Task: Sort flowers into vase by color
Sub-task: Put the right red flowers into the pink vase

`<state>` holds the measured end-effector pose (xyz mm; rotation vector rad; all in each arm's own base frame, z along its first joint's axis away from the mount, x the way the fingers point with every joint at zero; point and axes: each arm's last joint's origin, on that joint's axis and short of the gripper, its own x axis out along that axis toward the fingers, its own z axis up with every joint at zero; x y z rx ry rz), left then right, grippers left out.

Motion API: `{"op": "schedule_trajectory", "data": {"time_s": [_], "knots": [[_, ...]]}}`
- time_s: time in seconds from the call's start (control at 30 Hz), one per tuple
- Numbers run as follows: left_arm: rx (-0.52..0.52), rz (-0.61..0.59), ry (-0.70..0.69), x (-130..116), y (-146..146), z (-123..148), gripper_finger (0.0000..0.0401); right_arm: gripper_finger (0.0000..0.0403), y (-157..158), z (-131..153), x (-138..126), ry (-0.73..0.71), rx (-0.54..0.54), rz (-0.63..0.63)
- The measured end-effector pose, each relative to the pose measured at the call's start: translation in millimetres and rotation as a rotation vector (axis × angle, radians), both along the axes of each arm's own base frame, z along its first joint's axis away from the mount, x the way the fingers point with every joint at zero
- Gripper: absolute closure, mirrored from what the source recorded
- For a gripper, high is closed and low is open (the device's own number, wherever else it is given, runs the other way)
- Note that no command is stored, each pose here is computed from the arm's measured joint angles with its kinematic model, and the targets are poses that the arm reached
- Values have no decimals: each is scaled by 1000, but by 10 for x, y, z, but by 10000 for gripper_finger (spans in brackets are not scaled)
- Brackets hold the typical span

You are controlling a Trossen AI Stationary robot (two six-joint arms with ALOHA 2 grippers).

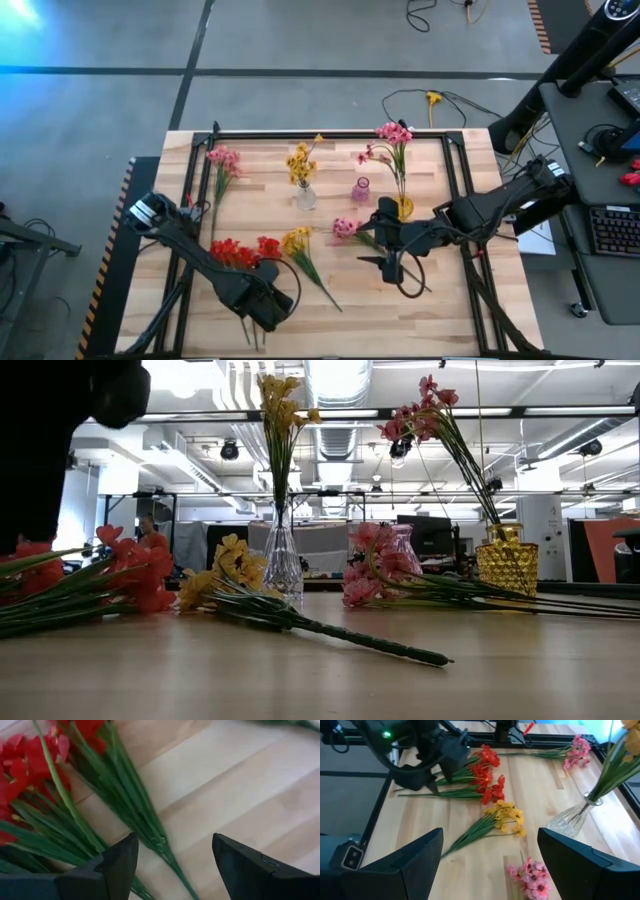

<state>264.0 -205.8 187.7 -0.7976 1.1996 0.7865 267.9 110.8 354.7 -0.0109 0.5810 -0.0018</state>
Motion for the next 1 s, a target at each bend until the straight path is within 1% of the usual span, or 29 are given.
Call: {"op": "schedule_trajectory", "data": {"time_s": [0.2,0.33,0.53,0.63,0.87,0.93,1.0], "knots": [[25,41,36,-71,53,-169,164,88,66,-1,-29,1,-1,25],[28,48,40,-101,79,-261,172,85,71,-1,-31,1,-1,27],[6,48,15,-72,55,-408,190,90,70,1,-30,-1,0,26],[16,48,25,-61,46,-468,193,87,72,6,-26,-8,3,26],[32,47,40,-52,37,-533,196,89,72,41,-26,-18,4,27],[33,47,38,-54,39,-528,205,92,72,63,-26,-24,7,27],[35,50,37,-57,43,-523,223,94,72,78,-26,-28,3,31]]}}
